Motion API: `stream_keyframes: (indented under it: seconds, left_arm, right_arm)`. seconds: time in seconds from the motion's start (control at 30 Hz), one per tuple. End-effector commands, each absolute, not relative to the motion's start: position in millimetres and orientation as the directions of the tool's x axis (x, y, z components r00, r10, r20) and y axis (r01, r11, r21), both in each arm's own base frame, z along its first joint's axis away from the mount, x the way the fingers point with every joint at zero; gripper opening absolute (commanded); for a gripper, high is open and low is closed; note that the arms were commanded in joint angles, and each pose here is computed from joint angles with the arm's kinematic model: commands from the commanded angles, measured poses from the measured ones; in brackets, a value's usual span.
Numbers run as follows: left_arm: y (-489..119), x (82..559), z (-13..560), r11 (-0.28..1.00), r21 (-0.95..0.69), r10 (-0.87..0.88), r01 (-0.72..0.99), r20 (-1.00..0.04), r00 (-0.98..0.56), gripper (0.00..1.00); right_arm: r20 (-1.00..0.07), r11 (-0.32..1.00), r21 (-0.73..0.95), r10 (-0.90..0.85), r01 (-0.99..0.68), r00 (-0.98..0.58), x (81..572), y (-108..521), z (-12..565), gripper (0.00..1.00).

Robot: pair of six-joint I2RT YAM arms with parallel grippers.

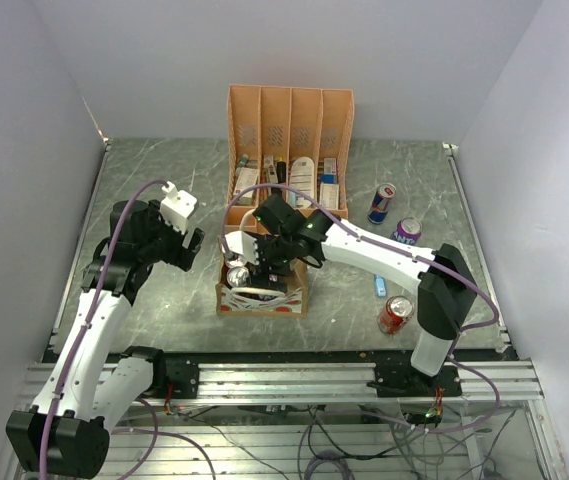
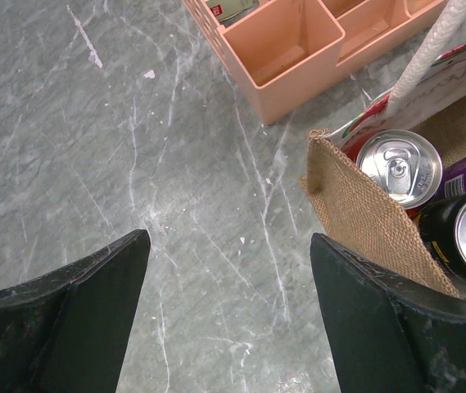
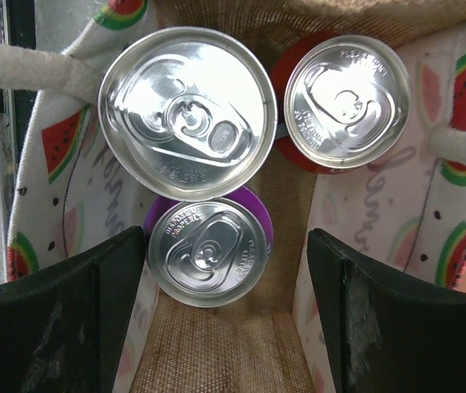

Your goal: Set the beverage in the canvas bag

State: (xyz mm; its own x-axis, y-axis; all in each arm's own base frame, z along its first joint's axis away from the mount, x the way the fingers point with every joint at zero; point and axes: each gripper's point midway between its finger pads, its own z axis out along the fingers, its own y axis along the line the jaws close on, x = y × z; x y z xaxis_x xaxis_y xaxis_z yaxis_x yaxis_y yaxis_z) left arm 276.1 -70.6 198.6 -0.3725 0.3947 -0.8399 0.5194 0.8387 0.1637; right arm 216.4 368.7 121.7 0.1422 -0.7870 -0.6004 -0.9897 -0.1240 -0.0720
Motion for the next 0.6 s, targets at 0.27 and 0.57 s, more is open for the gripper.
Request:
stream_keyframes:
  seconds: [0.27,0.57]
  left_arm:
    - [-69,283,211,0.841,0.188,0.391,0.507,-0.858,-0.331,0.9]
    - [-69,282,216,0.845,0.186,0.383,0.501,-0.865,-0.325,0.9]
  right_arm:
    - [-0.674,-0.098,-0.187,-0.711,-0.977,0.2,223,378,187,0.77]
    - [-0.72,-0.02,-0.296,-0.653,-0.955,0.237,230,368,243,0.76]
